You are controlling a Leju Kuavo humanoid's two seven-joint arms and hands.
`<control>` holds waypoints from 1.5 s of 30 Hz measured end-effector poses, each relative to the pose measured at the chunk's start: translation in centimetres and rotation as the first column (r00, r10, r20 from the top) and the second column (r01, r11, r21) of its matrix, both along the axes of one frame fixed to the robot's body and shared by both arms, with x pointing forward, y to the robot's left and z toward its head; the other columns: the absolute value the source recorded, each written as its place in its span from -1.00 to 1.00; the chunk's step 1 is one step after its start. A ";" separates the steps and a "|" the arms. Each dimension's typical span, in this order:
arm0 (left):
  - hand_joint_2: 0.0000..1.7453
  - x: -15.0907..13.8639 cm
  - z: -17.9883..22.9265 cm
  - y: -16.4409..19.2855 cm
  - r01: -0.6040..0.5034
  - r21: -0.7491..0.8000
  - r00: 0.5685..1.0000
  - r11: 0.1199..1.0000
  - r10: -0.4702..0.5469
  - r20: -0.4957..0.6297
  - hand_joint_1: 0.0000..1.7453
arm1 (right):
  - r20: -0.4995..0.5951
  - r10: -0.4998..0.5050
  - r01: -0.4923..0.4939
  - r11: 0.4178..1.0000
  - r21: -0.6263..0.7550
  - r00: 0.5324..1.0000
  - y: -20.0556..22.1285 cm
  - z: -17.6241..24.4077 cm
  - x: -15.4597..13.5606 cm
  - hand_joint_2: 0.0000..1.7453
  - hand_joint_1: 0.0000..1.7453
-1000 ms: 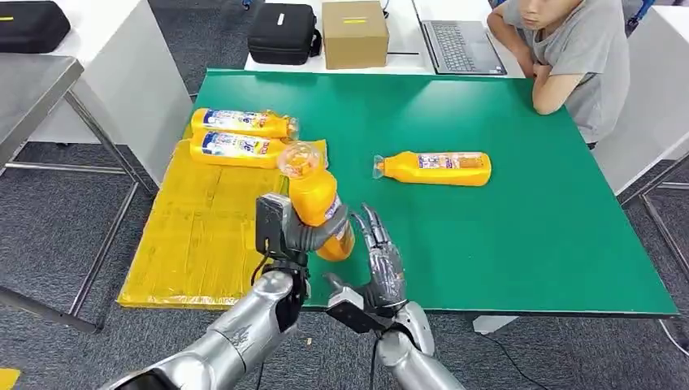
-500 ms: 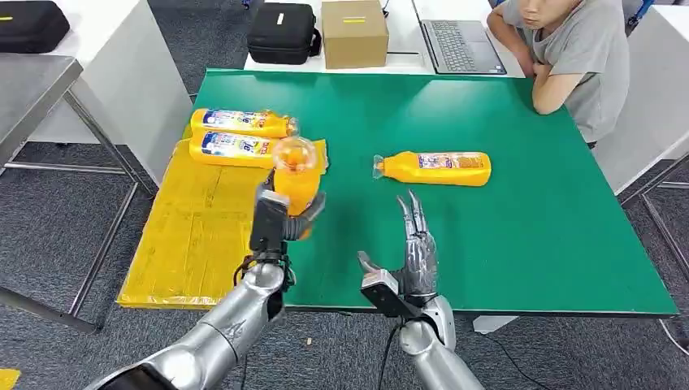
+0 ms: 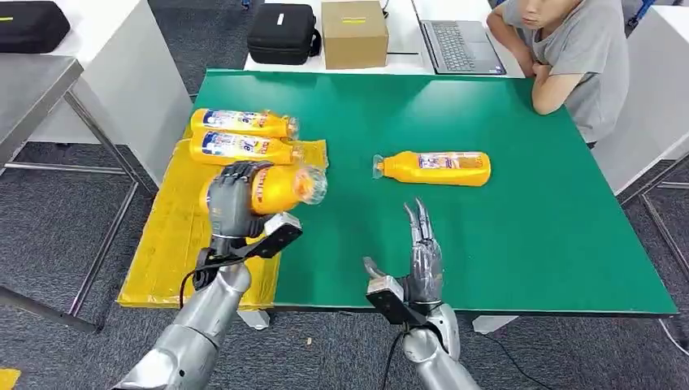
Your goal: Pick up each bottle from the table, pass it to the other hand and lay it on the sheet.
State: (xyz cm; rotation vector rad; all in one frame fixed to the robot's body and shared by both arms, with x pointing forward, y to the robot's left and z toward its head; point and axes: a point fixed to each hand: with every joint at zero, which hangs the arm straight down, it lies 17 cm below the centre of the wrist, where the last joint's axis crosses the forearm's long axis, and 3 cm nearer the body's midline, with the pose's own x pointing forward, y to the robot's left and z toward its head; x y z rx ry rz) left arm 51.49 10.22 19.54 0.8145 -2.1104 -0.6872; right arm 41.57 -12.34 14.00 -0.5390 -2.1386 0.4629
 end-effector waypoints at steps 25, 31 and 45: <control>1.00 2.8 -11.0 6.4 -0.261 0.588 0.876 0.765 0.445 -0.189 1.00 | -0.042 -0.025 0.027 0.998 0.058 0.999 -1.0 -0.9 -0.2 1.00 -1.00; 1.00 2.7 -12.2 7.0 -0.234 0.633 0.877 0.738 0.441 -0.190 1.00 | -0.042 -0.023 0.026 0.998 0.059 0.999 -0.9 -0.9 -0.2 1.00 -1.00; 1.00 1.8 -12.0 5.8 -0.181 0.726 0.938 0.664 0.338 -0.075 1.00 | -0.045 -0.008 0.011 0.998 0.069 0.999 -0.4 -0.9 -0.2 1.00 -1.00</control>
